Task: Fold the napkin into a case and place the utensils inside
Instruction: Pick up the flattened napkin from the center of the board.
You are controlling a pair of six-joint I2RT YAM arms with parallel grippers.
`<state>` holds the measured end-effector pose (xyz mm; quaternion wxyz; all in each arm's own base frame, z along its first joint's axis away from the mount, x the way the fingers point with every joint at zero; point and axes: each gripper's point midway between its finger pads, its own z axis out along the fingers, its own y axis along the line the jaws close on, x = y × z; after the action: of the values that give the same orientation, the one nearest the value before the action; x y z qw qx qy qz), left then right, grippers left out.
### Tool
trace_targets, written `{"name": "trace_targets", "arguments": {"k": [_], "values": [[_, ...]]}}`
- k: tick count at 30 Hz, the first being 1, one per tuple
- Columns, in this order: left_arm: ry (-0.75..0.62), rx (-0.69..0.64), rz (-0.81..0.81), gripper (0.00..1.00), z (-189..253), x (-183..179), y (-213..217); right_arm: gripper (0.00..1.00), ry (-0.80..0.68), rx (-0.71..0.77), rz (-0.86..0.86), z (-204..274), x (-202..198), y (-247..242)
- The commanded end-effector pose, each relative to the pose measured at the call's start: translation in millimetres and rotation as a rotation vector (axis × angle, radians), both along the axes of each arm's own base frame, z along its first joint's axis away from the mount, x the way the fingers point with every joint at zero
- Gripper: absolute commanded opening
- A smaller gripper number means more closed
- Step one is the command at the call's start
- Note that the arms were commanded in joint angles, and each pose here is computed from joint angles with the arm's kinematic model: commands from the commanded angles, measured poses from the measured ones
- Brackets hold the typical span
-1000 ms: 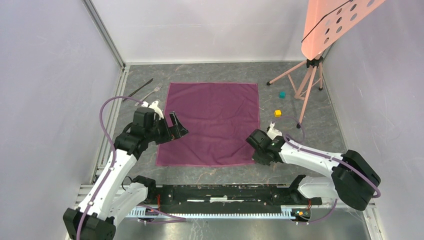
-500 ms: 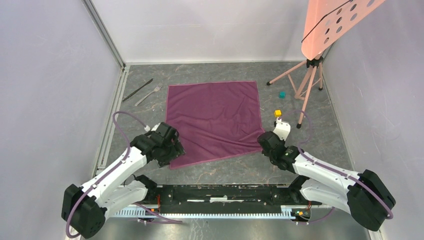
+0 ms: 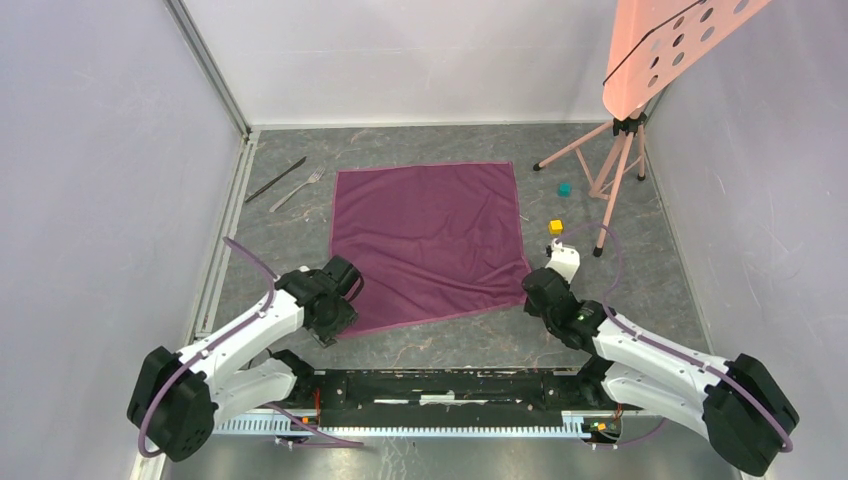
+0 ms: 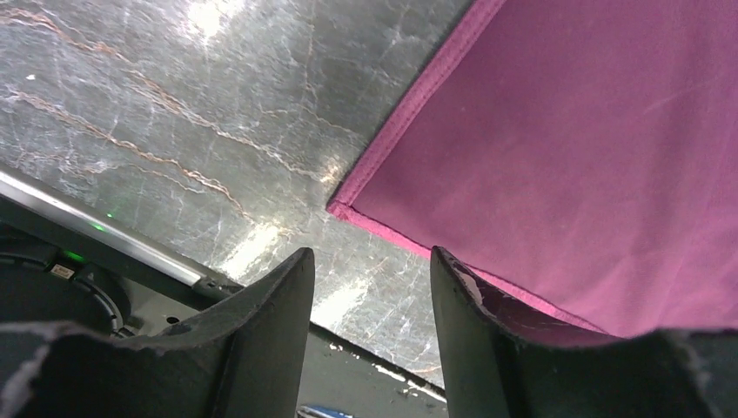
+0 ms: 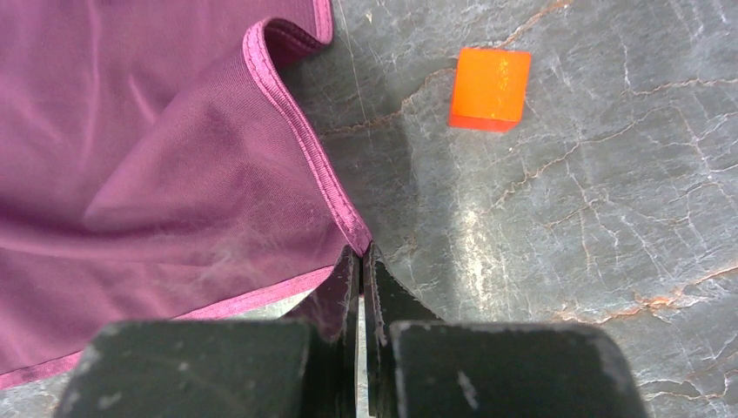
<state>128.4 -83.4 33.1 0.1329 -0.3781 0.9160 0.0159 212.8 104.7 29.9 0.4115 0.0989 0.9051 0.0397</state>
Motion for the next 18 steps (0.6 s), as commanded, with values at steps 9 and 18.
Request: {"name": "trace_targets", "arguments": {"k": [9,18], "values": [[-0.047,0.036,0.114,0.5,-9.8,15.8,22.8,0.0,-0.023,-0.009,-0.022,4.1,2.3,-6.9],[0.002,0.012,0.124,0.5,-19.2,10.0,17.2,0.0,-0.001,-0.016,-0.018,0.9,2.9,-4.4]]}}
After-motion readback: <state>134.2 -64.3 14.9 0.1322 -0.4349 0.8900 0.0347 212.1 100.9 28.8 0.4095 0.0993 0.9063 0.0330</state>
